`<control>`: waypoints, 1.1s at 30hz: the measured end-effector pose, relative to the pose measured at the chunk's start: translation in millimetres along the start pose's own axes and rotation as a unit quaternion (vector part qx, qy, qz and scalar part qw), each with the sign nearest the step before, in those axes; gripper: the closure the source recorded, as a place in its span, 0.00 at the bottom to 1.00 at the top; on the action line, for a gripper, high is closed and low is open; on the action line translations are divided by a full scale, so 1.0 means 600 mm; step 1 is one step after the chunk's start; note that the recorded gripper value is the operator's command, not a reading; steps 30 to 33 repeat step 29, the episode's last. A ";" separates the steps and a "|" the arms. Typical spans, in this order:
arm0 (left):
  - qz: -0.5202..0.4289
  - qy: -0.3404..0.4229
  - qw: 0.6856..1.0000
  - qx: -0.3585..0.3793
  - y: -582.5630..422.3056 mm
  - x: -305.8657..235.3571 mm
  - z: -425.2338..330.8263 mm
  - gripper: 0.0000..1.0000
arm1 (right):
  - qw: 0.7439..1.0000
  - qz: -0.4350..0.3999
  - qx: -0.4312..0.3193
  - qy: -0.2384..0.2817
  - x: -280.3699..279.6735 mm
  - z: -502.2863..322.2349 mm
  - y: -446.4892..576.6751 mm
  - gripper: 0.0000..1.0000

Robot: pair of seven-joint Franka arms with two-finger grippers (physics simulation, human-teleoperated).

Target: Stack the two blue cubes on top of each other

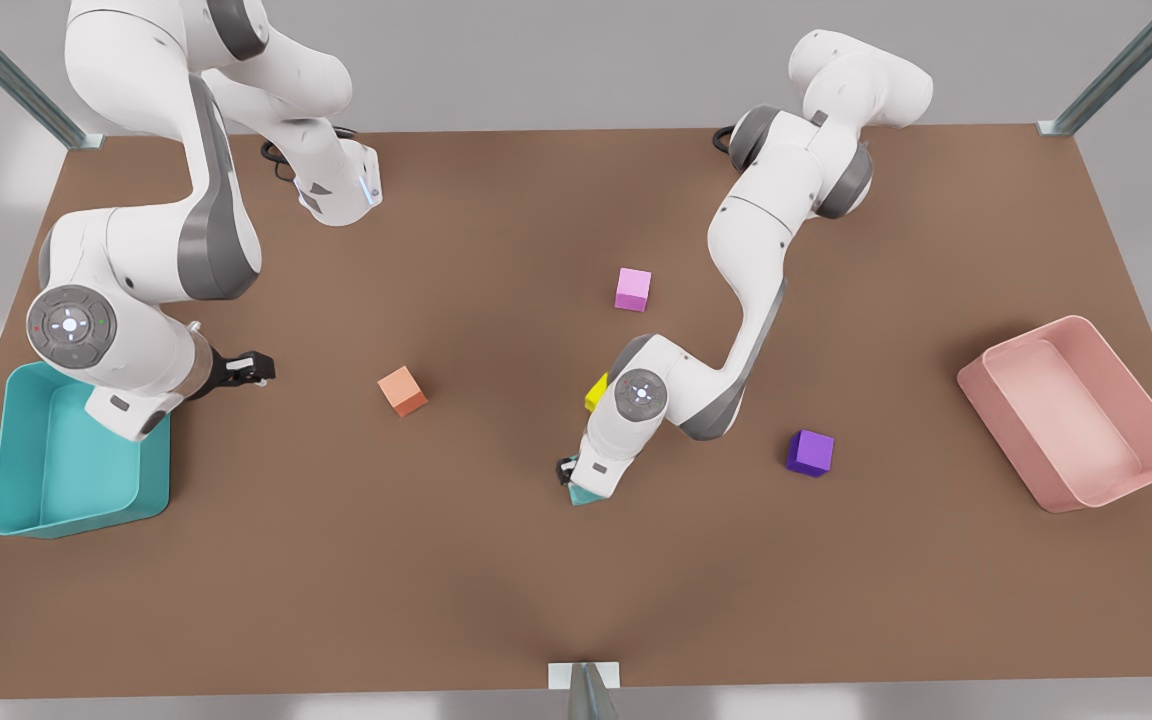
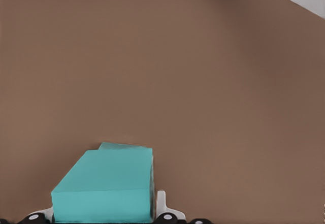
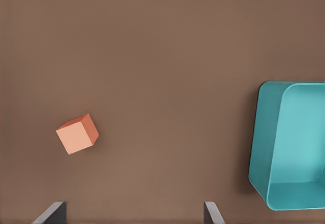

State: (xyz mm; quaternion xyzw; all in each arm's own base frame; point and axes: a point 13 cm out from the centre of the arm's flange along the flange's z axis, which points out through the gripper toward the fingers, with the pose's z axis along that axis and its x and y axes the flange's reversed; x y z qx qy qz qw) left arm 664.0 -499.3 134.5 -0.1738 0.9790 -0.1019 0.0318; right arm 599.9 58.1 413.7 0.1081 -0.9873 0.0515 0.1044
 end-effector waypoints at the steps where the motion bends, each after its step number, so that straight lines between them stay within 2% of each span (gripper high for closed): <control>1: -0.003 0.000 1.000 0.001 -0.001 0.000 0.000 0.00 | 1.000 0.000 0.000 0.000 0.000 0.000 0.000 0.00; 14: -0.029 0.013 0.999 -0.010 0.003 0.011 -0.022 0.00 | 1.000 -0.002 0.001 0.000 -0.001 0.000 -0.001 0.00; 16: -0.030 0.017 0.999 -0.015 -0.001 0.016 -0.061 0.00 | 1.000 -0.002 0.001 0.000 -0.001 0.000 -0.001 0.00; 18: -0.033 0.022 0.999 -0.018 -0.006 0.017 -0.154 0.00 | 1.000 -0.002 0.001 0.000 -0.001 0.000 -0.001 0.00; 19: -0.051 0.019 0.998 -0.019 0.023 -0.023 -0.241 0.00 | 1.000 -0.002 0.001 0.000 -0.001 0.000 -0.001 0.00; 20: -0.090 0.011 0.996 -0.018 0.096 -0.107 -0.344 0.00 | 1.000 -0.002 0.001 0.000 -0.001 0.000 -0.001 0.00; 22: -0.176 -0.009 0.984 -0.035 0.328 -0.274 -0.508 0.00 | 1.000 -0.002 0.001 0.000 -0.001 0.000 -0.001 0.00; 23: -0.196 -0.015 0.979 -0.053 0.428 -0.313 -0.565 0.00 | 1.000 -0.002 0.001 0.000 -0.001 0.000 -0.001 0.00; 24: -0.203 -0.006 0.976 -0.082 0.519 -0.304 -0.605 0.00 | 1.000 -0.002 0.001 0.000 -0.001 0.000 -0.001 0.00; 26: -0.181 0.036 0.974 -0.133 0.631 -0.194 -0.615 0.00 | 1.000 -0.002 0.001 0.000 -0.001 0.000 -0.001 0.00; 29: -0.117 0.056 0.982 -0.141 0.633 -0.135 -0.660 0.00 | 1.000 -0.002 0.001 -0.001 -0.001 -0.001 -0.001 0.00; 33: -0.117 0.056 0.982 -0.141 0.633 -0.135 -0.660 0.00 | 1.000 -0.002 0.001 -0.001 -0.001 -0.001 -0.001 0.00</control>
